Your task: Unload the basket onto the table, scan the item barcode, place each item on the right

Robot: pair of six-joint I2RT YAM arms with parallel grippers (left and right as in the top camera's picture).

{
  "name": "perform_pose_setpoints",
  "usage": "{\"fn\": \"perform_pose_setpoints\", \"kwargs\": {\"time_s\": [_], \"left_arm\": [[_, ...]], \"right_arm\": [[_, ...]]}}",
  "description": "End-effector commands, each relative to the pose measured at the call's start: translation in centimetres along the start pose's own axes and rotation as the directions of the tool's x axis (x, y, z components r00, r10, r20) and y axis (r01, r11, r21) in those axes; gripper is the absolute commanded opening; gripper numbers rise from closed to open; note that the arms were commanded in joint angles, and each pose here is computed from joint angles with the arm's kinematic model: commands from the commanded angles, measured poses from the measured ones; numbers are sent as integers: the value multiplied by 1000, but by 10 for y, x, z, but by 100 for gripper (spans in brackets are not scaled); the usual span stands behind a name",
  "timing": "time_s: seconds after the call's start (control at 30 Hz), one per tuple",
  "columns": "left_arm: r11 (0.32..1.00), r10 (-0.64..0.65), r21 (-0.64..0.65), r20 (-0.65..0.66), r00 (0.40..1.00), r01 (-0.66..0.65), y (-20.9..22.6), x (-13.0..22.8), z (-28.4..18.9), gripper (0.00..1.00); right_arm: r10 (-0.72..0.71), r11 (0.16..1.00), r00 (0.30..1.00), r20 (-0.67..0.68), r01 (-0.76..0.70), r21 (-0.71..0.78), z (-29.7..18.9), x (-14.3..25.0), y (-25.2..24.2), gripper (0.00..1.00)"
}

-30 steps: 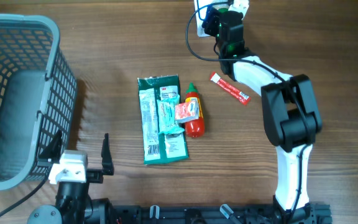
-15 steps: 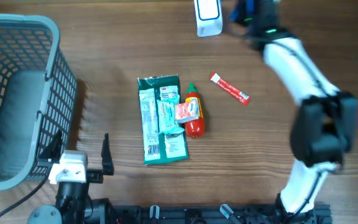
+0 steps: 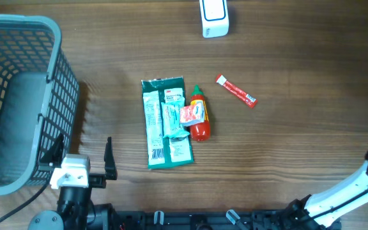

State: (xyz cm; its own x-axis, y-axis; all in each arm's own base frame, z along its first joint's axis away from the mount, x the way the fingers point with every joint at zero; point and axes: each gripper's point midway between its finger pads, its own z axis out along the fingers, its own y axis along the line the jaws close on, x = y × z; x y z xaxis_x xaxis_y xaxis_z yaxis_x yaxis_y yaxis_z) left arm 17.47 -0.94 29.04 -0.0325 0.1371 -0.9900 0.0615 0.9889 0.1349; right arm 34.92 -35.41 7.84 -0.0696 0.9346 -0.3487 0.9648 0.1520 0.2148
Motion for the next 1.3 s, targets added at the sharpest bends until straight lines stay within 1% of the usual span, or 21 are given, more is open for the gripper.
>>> {"fn": "perform_pose_setpoints", "kwargs": {"time_s": [0.0, 0.13, 0.23, 0.27, 0.33, 0.37, 0.4, 0.47, 0.5, 0.57, 0.67, 0.77, 0.87, 0.97, 1.0, 1.07, 1.1, 1.13, 1.17, 1.23, 1.27], "left_arm": [[1000, 21, 18, 14, 1000, -21, -3, -3, -2, 100], [1000, 20, 19, 3, 1000, -20, -4, 0, -2, 100], [1000, 11, 29, -61, 998, -9, -6, 16, -2, 100], [999, 6, 35, -99, 995, -3, -7, 25, -3, 100], [999, -5, 48, -193, 981, 15, -11, 48, -6, 100], [998, -8, 52, -225, 974, 21, -12, 56, -8, 100], [998, -16, 60, -297, 955, 35, -16, 73, -13, 100], [996, -25, 71, -403, 915, 58, -21, 99, -23, 100], [995, -23, 75, -428, 903, 61, -22, 106, -26, 100], [995, -24, 75, -428, 904, 61, -22, 105, -26, 100], [995, -24, 75, -428, 903, 62, -22, 105, -26, 100], [995, -24, 75, -428, 904, 61, -22, 105, -26, 100], [995, -24, 75, -428, 903, 61, -22, 105, -26, 100], [995, -24, 75, -428, 903, 61, -22, 105, -26, 100], [995, -24, 75, -428, 903, 61, -22, 105, -26, 100], [995, -24, 75, -428, 903, 62, -22, 105, -26, 100], [995, -24, 75, -428, 904, 61, -22, 105, -26, 100], [995, -24, 75, -428, 903, 61, -22, 105, -26, 100], [995, -24, 75, -428, 903, 61, -22, 105, -26, 100], [995, -24, 75, -428, 903, 61, -22, 105, -26, 100], [995, -24, 75, -428, 903, 61, -22, 105, -26, 100]], "right_arm": [[60, 998, 997, -52, -60, -9, 20, -4, -17, 67], [99, 994, 991, -87, -96, 42, 45, -3, -43, 68], [95, 995, 992, -88, -92, 44, 49, -4, -45, 69], [79, 997, 993, -83, -77, 31, 49, -5, -43, 73], [79, 996, 993, -85, -77, 34, 49, -5, -43, 86], [80, 996, 993, -89, -77, 36, 49, -4, -44, 96], [80, 996, 992, -94, -76, 37, 47, -3, -44, 100], [80, 997, 991, -104, -79, 20, 39, -2, -41, 100], [77, 995, 992, -103, -84, -61, 13, -7, -25, 100], [73, 988, 993, -89, -84, -128, -10, -13, -12, 100], [51, 957, 997, -62, -66, -282, -65, -19, 18, 100], [33, 918, 999, 35, -17, -396, -139, -21, 45, 100], [-20, 889, 997, 75, 52, -455, -196, 2, 62, 100], [-169, 862, 985, 25, 160, -481, -226, 65, 87, 100], [-237, 848, 971, 7, 211, -486, -229, 88, 96, 100], [-454, 773, 891, -13, 386, -503, -233, 153, 119, 100], [-581, 697, 814, 6, 502, -513, -232, 190, 130, 99], [-651, 646, 758, 18, 568, -510, -230, 214, 136, 99], [-731, 577, 681, 35, 645, -501, -225, 243, 141, 100], [-852, 428, 520, 70, 767, -478, -212, 292, 148, 100], [-879, 386, 471, 77, 796, -466, -207, 306, 149, 100]]}}
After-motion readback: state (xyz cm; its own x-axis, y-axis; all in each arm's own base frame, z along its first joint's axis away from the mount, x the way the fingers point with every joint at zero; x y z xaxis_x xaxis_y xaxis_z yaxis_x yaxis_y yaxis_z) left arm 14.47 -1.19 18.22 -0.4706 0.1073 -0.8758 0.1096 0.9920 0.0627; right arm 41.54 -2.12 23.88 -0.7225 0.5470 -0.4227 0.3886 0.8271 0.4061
